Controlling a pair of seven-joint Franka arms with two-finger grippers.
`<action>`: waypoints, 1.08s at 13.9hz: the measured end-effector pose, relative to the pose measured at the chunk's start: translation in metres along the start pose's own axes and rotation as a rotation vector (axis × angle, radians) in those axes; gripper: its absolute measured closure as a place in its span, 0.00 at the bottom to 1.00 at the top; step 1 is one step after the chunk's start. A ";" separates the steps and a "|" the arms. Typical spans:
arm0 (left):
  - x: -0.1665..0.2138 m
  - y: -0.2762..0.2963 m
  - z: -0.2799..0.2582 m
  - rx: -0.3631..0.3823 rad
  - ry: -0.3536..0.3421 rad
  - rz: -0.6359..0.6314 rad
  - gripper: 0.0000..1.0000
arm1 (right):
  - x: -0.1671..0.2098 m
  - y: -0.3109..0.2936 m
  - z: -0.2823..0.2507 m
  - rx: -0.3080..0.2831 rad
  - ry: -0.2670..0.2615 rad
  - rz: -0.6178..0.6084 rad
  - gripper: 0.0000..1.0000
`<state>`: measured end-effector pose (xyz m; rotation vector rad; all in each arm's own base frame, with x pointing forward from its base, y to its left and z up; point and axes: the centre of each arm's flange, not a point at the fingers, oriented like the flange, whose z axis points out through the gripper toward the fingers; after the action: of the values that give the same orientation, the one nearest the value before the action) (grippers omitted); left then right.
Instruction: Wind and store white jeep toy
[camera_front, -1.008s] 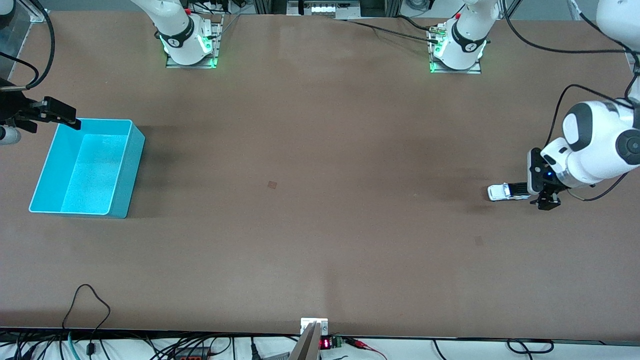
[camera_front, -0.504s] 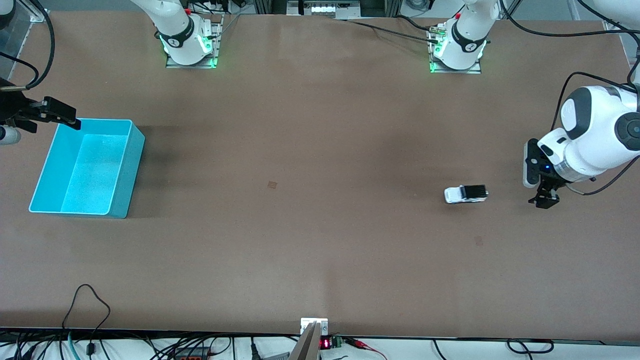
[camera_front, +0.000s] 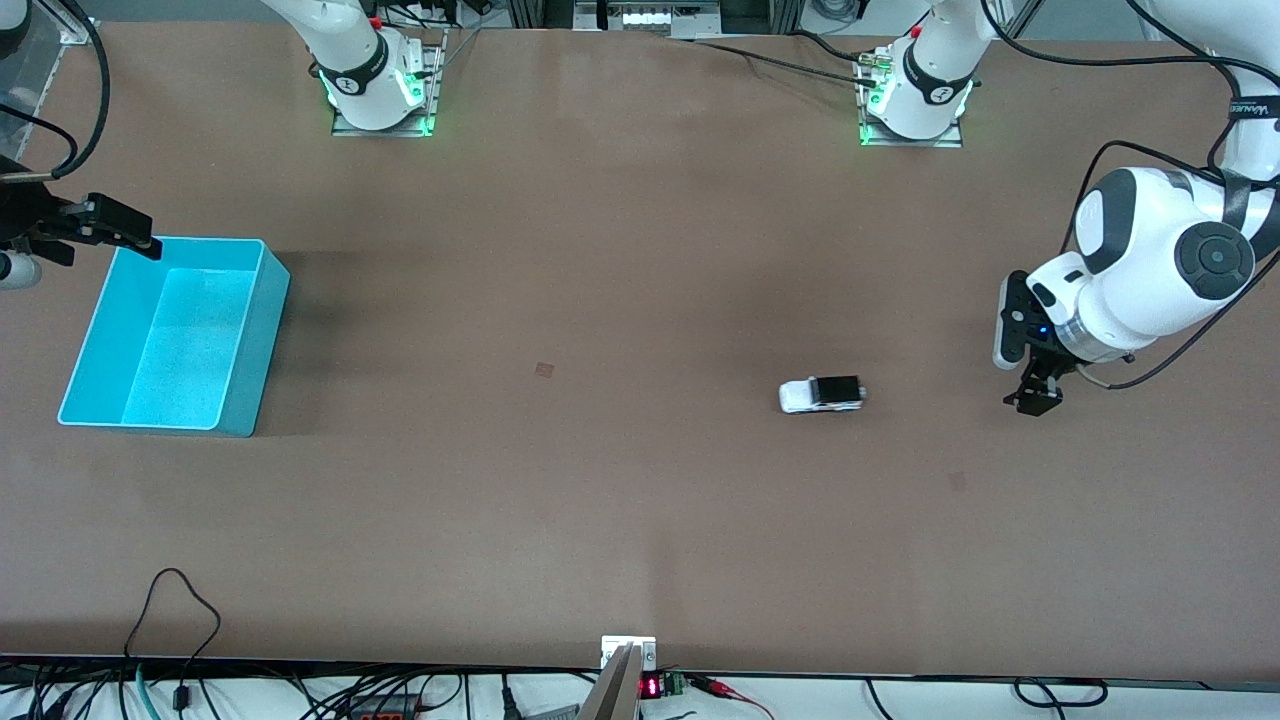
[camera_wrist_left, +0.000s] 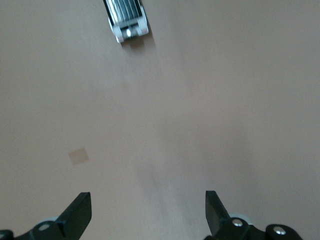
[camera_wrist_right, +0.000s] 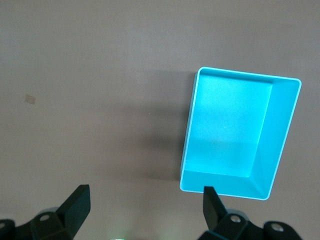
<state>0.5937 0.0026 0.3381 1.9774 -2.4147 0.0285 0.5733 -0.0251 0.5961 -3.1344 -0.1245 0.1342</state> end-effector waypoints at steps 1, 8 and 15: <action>0.004 -0.001 0.000 0.003 0.017 -0.031 0.00 | 0.000 0.000 0.000 0.000 0.000 0.000 0.00; 0.017 -0.007 -0.010 0.017 0.066 -0.427 0.00 | 0.001 0.000 0.002 0.000 -0.003 0.000 0.00; 0.007 -0.022 -0.042 0.068 0.097 -0.896 0.00 | 0.003 -0.007 0.003 -0.001 -0.006 -0.012 0.00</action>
<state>0.6139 -0.0076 0.3801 2.7917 -1.2988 0.1823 0.5751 -0.0182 0.5929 -3.1335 -0.1433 0.1431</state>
